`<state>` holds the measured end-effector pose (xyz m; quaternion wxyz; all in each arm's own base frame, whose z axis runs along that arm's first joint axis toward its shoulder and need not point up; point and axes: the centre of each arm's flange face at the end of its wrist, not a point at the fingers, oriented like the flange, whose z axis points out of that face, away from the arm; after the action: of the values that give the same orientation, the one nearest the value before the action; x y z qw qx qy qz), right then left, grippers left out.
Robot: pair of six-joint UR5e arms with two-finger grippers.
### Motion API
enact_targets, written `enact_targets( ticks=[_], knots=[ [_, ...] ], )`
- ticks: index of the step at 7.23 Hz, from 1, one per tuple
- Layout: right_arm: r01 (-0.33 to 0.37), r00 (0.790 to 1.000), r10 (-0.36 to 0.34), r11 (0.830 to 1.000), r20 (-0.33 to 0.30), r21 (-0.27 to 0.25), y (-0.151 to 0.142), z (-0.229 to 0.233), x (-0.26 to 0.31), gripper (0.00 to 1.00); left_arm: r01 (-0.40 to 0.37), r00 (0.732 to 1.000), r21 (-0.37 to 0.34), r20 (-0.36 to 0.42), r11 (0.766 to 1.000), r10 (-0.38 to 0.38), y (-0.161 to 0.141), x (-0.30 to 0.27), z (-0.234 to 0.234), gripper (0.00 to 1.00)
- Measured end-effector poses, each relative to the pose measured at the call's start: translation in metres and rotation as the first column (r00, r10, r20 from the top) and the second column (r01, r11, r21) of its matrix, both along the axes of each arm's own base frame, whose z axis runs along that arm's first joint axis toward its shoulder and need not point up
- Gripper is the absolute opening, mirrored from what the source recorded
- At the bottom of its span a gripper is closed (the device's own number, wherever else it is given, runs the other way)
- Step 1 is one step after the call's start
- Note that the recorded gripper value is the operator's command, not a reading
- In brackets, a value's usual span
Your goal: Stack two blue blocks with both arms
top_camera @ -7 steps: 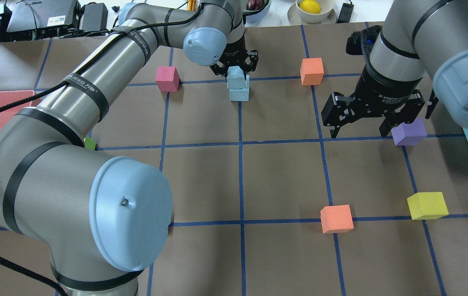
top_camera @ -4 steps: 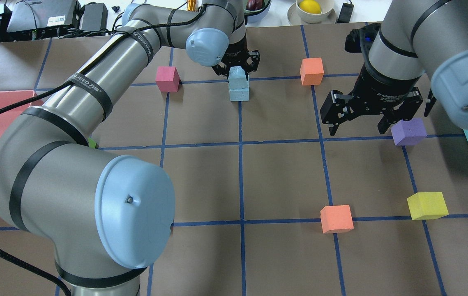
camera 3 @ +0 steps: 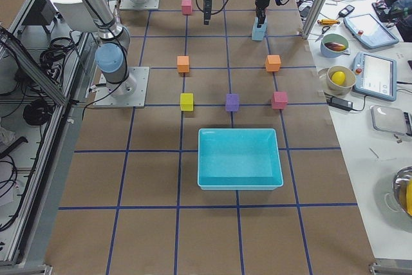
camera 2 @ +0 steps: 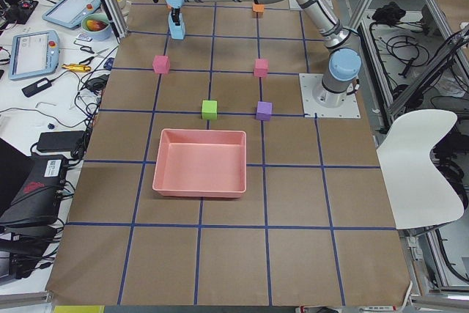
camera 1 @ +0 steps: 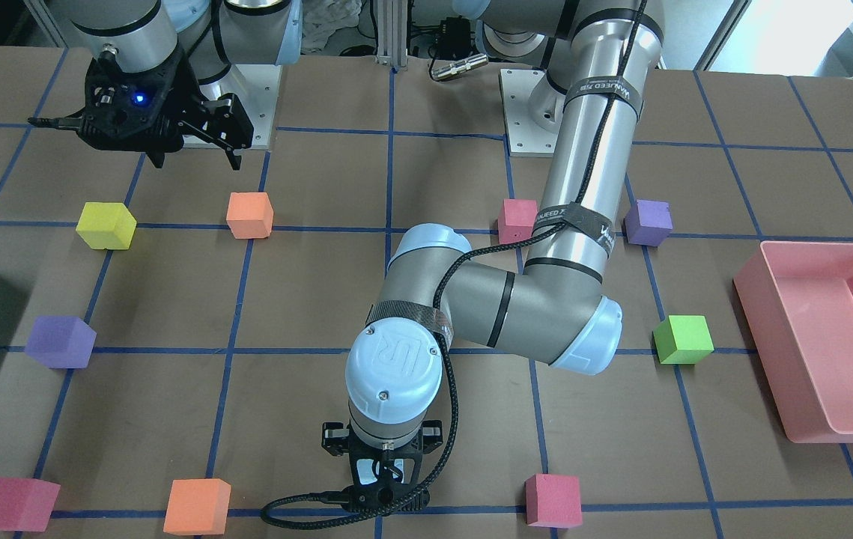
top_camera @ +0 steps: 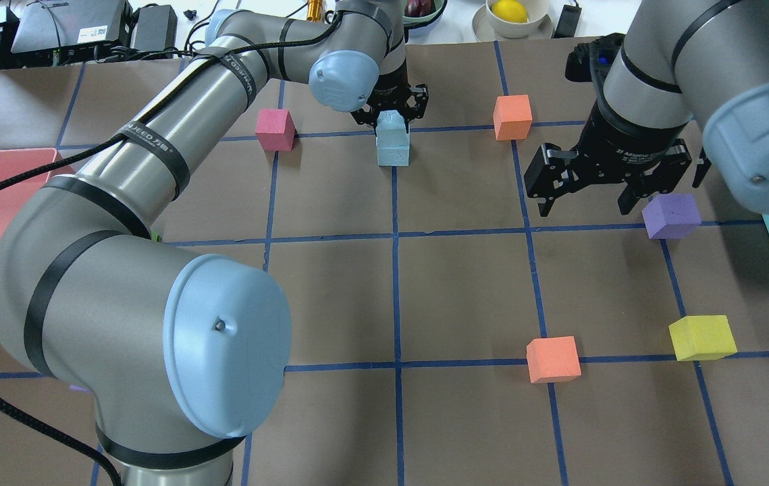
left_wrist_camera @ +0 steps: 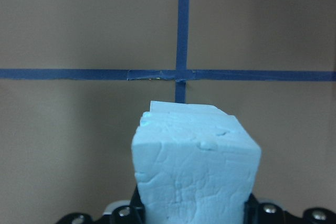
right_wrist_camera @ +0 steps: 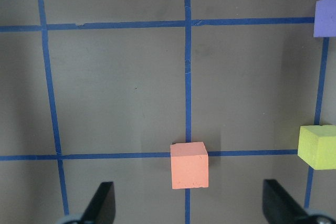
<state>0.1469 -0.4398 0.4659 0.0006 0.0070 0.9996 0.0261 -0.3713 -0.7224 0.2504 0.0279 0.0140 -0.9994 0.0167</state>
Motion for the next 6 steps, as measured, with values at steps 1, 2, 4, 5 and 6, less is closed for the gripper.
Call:
enact_targets(
  ticks=[1, 2, 4, 5, 6],
  knots=[
    [0.001, 1.000, -0.001, 1.000, 0.000, -0.002, 0.000, 0.000, 0.000, 1.00, -0.008, 1.000, -0.001, -0.001, 1.000, 0.008, 0.001, -0.002, -0.004, 1.00],
    [0.002, 1.000, -0.002, 1.000, 0.000, -0.004, 0.000, 0.001, -0.001, 1.00, -0.014, 1.000, -0.002, -0.001, 1.000, 0.014, 0.001, -0.004, -0.005, 1.00],
    [0.003, 1.000, -0.003, 1.000, 0.000, -0.005, 0.000, 0.001, -0.001, 1.00, -0.007, 1.000, -0.011, -0.004, 1.000, 0.007, 0.003, -0.002, 0.010, 1.00],
    [0.003, 1.000, -0.003, 1.000, 0.000, -0.007, 0.000, 0.002, -0.001, 1.00, -0.010, 1.000, -0.007, -0.005, 1.000, 0.010, 0.004, 0.006, 0.026, 1.00],
    [0.004, 1.000, -0.004, 1.000, 0.000, -0.007, 0.000, 0.002, -0.001, 1.00, -0.006, 1.000, 0.014, -0.001, 1.000, 0.006, 0.007, 0.024, 0.051, 1.00]
  ],
)
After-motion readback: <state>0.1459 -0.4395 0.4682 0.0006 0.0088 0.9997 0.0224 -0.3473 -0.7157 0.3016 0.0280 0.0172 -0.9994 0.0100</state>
